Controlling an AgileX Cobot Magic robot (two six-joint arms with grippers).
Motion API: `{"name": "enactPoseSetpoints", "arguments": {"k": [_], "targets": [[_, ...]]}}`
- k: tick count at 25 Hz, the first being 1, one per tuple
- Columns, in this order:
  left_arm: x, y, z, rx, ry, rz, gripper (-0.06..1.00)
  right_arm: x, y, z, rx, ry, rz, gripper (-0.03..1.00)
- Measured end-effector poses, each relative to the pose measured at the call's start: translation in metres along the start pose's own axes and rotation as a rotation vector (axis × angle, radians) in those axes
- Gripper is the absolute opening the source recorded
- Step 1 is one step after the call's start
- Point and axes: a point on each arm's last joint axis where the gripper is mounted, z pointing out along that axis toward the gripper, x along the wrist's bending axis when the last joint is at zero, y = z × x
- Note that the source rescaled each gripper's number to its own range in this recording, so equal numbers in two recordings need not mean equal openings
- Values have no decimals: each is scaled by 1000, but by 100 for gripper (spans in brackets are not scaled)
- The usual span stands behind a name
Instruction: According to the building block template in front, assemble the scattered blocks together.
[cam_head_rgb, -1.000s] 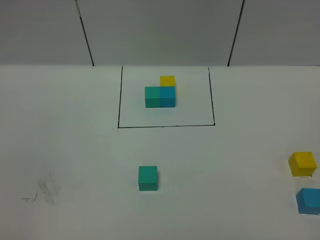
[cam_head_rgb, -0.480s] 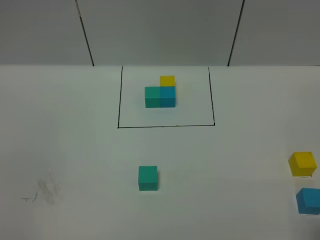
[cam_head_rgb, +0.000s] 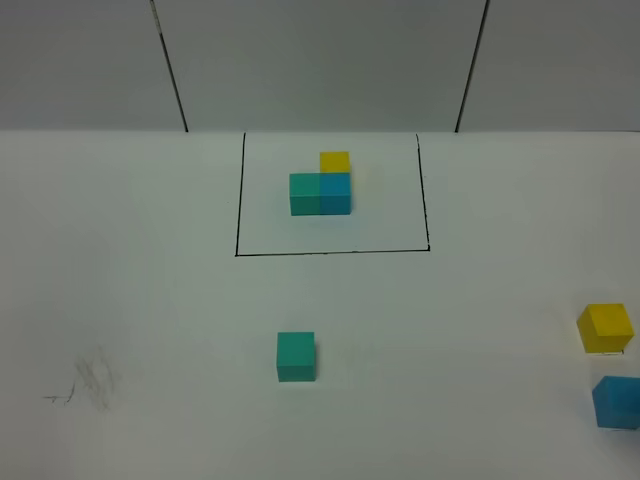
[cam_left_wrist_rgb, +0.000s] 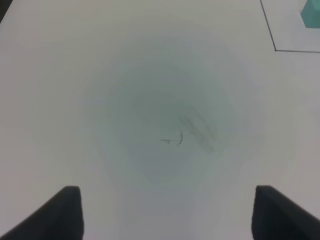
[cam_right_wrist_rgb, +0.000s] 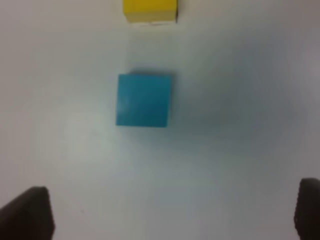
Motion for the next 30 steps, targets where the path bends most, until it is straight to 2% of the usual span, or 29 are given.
{"name": "enactPoseSetpoints", "arguments": {"k": [4, 12, 22, 30], "targets": [[0, 0, 0, 0, 0, 0, 52, 1, 8, 22, 71, 7, 10, 97], [0, 0, 0, 0, 0, 0, 52, 7, 20, 50, 101, 72, 32, 92], [0, 0, 0, 0, 0, 0, 52, 22, 30, 94, 145, 79, -12, 90], [0, 0, 0, 0, 0, 0, 52, 23, 30, 125, 212, 57, 11, 86]]}}
